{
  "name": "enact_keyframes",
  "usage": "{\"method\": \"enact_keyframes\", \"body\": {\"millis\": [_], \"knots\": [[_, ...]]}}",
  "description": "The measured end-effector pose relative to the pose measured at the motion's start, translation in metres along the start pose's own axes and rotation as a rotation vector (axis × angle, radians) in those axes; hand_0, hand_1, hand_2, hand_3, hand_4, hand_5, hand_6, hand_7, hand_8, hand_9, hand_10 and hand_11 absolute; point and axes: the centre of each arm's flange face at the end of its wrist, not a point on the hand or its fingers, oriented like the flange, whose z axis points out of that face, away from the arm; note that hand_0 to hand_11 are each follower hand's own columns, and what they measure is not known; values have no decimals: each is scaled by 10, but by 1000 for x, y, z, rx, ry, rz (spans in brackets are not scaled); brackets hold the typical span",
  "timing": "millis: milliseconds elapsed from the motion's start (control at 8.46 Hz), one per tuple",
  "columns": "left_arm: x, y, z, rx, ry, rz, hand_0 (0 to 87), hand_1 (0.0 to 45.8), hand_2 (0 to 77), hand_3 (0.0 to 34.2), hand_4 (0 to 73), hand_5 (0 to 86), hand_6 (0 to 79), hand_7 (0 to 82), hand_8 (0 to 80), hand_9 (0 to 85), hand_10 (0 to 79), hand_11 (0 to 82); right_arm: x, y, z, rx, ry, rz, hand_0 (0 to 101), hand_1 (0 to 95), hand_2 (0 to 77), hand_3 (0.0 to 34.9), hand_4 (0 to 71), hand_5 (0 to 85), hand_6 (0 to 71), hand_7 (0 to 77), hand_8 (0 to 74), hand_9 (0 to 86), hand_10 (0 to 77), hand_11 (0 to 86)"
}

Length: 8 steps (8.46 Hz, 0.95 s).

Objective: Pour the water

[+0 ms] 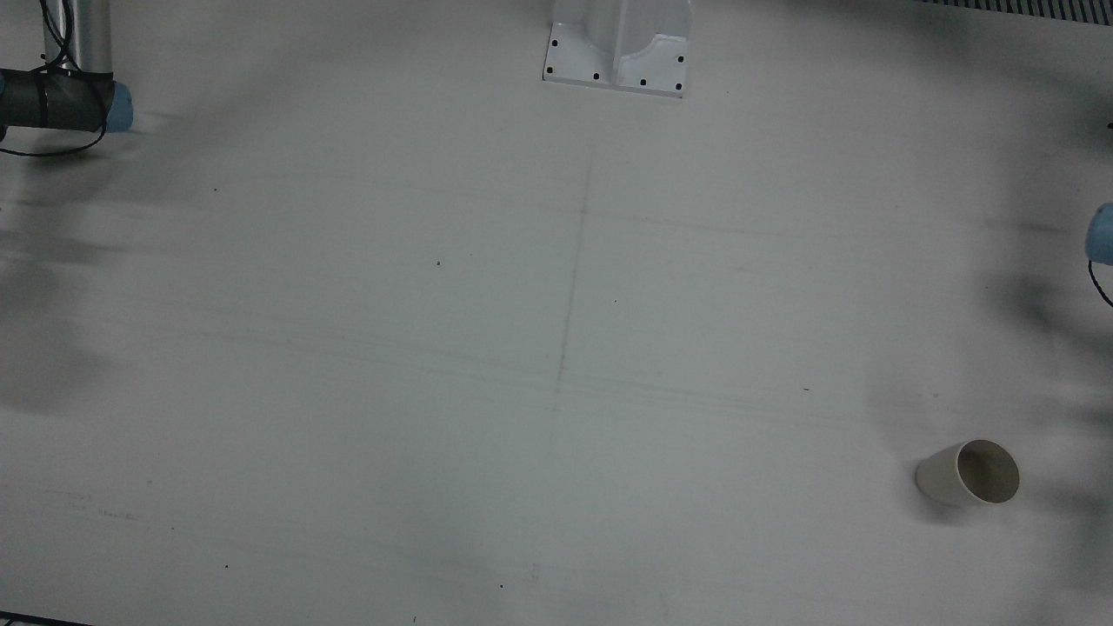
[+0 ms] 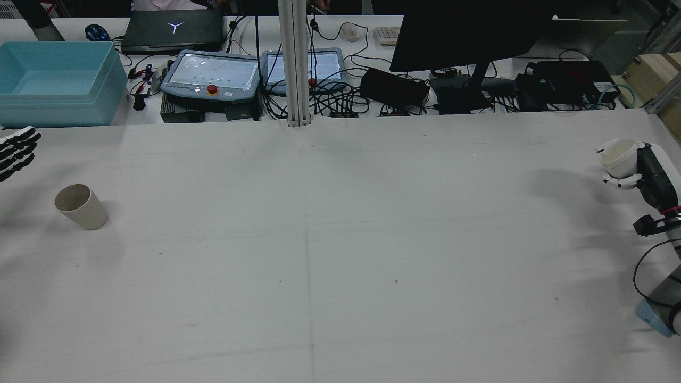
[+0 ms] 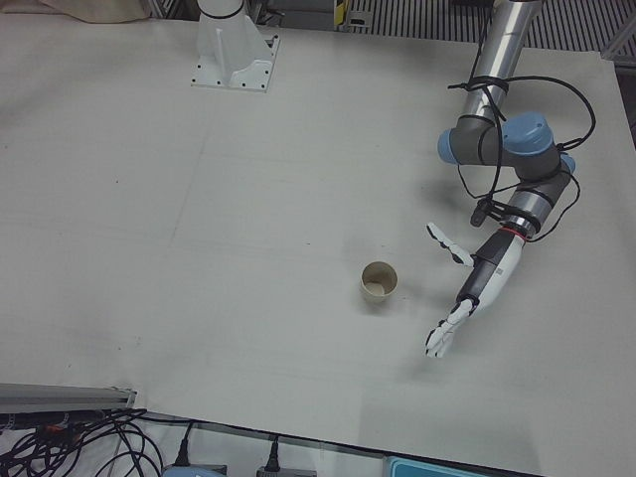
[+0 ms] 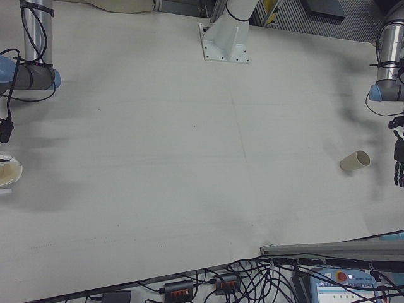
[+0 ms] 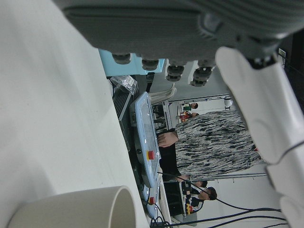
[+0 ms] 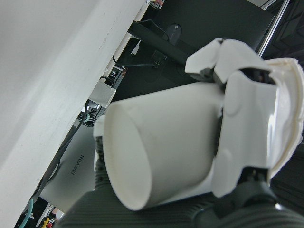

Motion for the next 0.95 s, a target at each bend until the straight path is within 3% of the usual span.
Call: {"method": "enact_keyframes", "body": {"millis": [118,236,473,591,827,945], "knots": [[-1,0,0,4,-2,0,522,16,11,67,169,0,82,33,27,11,0,11,1,-2,-2,4,5,-10,649,115,496,144,447,295,622,627,627,671,573,693],[-1,-1,0,8,-3,-1,521,16,11,61,180,0,82,33,27,11,0,11,2,-2,-3,6,10,-28,662,120,475,119,447,267,638,616,627,671,551,687],[-2,-3,-2,14,-4,-1,514,16,11,64,180,0,82,33,27,11,0,11,3,-1,-2,5,10,-63,609,120,475,119,240,120,638,616,567,698,338,491],[-2,-4,-2,16,-4,-1,514,16,11,64,180,0,82,33,27,11,0,11,4,-2,-2,5,11,-73,574,120,475,121,104,87,638,616,376,535,55,262],[-2,-5,-2,19,-5,0,514,16,11,67,180,0,82,33,27,11,0,11,4,-3,-3,9,13,-86,574,120,475,121,104,87,638,616,376,535,55,262],[-2,-5,-2,20,-6,0,512,16,11,80,180,0,82,33,27,11,0,11,5,-6,-5,13,16,-91,530,175,136,121,115,93,600,567,93,295,0,11]]}}
